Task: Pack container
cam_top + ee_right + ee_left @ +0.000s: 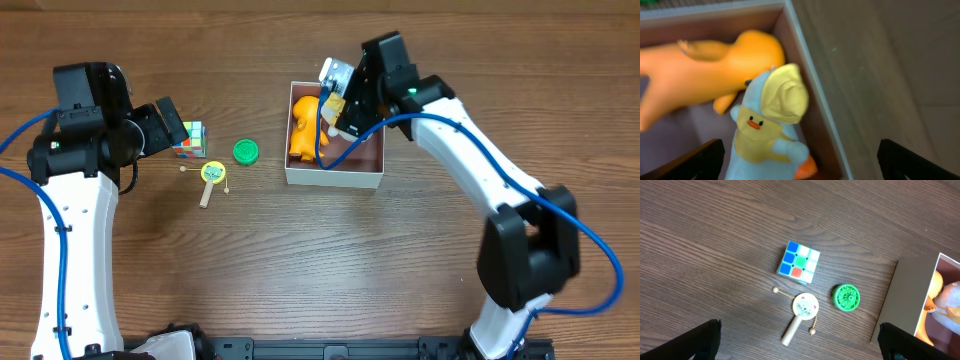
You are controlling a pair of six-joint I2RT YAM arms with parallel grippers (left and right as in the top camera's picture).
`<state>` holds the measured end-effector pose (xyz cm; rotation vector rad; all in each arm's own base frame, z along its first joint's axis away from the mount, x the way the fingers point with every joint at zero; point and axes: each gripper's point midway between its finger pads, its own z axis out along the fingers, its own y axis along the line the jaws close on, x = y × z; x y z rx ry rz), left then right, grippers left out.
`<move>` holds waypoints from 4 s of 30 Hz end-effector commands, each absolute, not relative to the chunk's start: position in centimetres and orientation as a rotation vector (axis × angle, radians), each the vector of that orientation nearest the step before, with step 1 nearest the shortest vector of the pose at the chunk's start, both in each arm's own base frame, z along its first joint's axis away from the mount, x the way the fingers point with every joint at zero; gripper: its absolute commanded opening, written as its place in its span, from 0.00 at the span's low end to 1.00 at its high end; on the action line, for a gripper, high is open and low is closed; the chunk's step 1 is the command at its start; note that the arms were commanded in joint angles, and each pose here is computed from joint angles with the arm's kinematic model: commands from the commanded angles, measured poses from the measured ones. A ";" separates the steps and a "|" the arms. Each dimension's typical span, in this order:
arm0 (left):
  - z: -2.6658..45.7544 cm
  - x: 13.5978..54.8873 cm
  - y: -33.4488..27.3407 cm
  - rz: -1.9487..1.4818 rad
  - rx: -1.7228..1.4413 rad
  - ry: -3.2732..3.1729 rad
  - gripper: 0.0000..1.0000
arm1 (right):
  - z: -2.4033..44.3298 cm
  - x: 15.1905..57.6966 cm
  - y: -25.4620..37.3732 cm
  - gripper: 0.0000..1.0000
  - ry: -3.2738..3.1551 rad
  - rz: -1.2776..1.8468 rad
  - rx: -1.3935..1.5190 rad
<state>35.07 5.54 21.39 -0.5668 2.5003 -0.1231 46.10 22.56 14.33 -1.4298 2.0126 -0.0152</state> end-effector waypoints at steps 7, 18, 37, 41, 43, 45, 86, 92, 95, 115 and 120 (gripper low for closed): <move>22.4 35.3 5.8 -0.105 -0.530 2.479 1.00 | 18.4 42.4 25.6 0.91 2.372 0.627 -0.692; 22.4 35.3 5.8 -0.105 -0.530 2.479 1.00 | 14.4 47.3 24.7 0.18 2.486 0.629 -0.036; 22.4 35.3 5.8 -0.105 -0.530 2.479 1.00 | 7.3 45.9 25.4 0.44 2.645 0.611 -0.220; 22.4 35.3 5.8 -0.105 -0.530 2.479 1.00 | 14.6 45.2 25.0 0.52 2.523 0.643 -0.229; 22.4 35.3 5.8 -0.105 -0.530 2.479 1.00 | 18.3 44.4 24.5 0.52 2.469 0.655 -0.231; 22.4 35.3 5.8 -0.105 -0.530 2.479 1.00 | 22.3 42.8 23.7 0.52 2.414 0.664 -0.234; 5.3 44.1 6.4 0.053 -0.283 2.756 0.91 | 26.6 31.1 11.9 0.84 2.641 0.409 0.293; 1.5 43.6 4.9 0.038 -0.195 2.850 0.90 | 26.8 31.1 12.4 0.80 2.642 0.454 0.283; 0.6 43.5 4.2 0.037 -0.173 2.872 0.88 | 26.8 31.0 12.5 0.80 2.643 0.456 0.282; 11.4 45.9 2.2 -0.043 -0.117 2.870 0.33 | 26.5 30.6 12.3 0.76 2.666 0.445 0.286; 20.3 45.9 -4.9 -0.304 0.081 2.788 0.33 | 26.7 31.4 11.2 0.77 2.631 0.411 0.362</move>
